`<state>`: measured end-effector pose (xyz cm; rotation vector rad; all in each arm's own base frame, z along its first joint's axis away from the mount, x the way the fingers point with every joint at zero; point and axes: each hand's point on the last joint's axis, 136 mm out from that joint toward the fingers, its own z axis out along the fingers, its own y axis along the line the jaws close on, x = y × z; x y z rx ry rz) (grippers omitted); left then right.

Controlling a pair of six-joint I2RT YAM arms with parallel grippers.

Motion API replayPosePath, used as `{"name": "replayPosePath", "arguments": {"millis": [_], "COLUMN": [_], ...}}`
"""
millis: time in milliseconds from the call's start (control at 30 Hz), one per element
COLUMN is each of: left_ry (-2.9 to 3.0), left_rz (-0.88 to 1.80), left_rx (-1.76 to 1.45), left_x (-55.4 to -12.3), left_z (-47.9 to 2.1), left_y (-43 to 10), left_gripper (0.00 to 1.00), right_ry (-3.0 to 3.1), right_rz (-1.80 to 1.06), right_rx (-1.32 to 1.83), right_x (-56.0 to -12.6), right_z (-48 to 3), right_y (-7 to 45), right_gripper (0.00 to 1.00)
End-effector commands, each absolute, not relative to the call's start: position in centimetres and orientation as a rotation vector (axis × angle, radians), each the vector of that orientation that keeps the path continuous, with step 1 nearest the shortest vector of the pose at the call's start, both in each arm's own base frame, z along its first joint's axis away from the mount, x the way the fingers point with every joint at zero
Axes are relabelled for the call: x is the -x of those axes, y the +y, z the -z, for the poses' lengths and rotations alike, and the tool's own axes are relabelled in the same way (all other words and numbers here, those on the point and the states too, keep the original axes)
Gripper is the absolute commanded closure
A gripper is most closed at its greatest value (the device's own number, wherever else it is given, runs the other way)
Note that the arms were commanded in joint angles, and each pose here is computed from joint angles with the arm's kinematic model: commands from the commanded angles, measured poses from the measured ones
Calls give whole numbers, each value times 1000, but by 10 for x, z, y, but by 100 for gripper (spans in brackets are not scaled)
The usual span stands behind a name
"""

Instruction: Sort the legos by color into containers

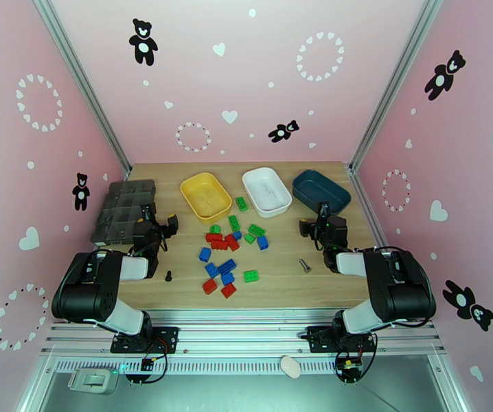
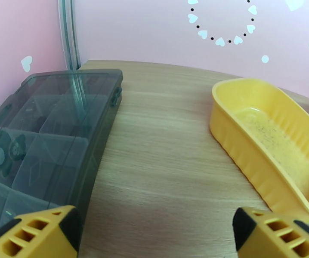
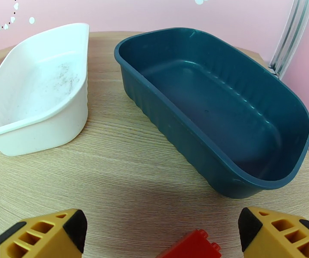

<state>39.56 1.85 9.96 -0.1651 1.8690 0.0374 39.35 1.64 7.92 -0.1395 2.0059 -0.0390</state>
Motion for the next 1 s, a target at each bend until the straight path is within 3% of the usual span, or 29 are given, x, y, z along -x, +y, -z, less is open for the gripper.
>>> {"name": "replayPosePath", "arguments": {"millis": [0,167,367,567,667,833,900,967], "left_ry": [1844,1871,1883,1823,1887,1863,1861,1898], "left_rz": [-31,-35,-91,104,226,453,556,622], "left_rx": [150,149,215,557,556,602,574,558], "left_x": [-400,-400,-400,-385,-377,-336,-319,-305], "left_z": [-111,-112,-164,-231,-252,-257,-259,-256], "left_y": [19,19,22,27,9,-13,-27,-37], "left_gripper": [2,2,2,2,2,2,2,2], "right_ry": [1992,1989,1964,1897,1871,1950,1996,2043], "right_rz": [38,45,101,132,60,110,15,-56], "right_rx": [136,129,62,4,-96,-543,-546,-487], "right_x": [-399,-399,-392,-382,-372,-346,-348,-352], "right_z": [-86,-90,-112,-152,-184,-197,-197,-201], "right_y": [15,14,3,1,0,-41,-36,-24], "right_gripper": [1,1,1,1,1,1,1,8]}}
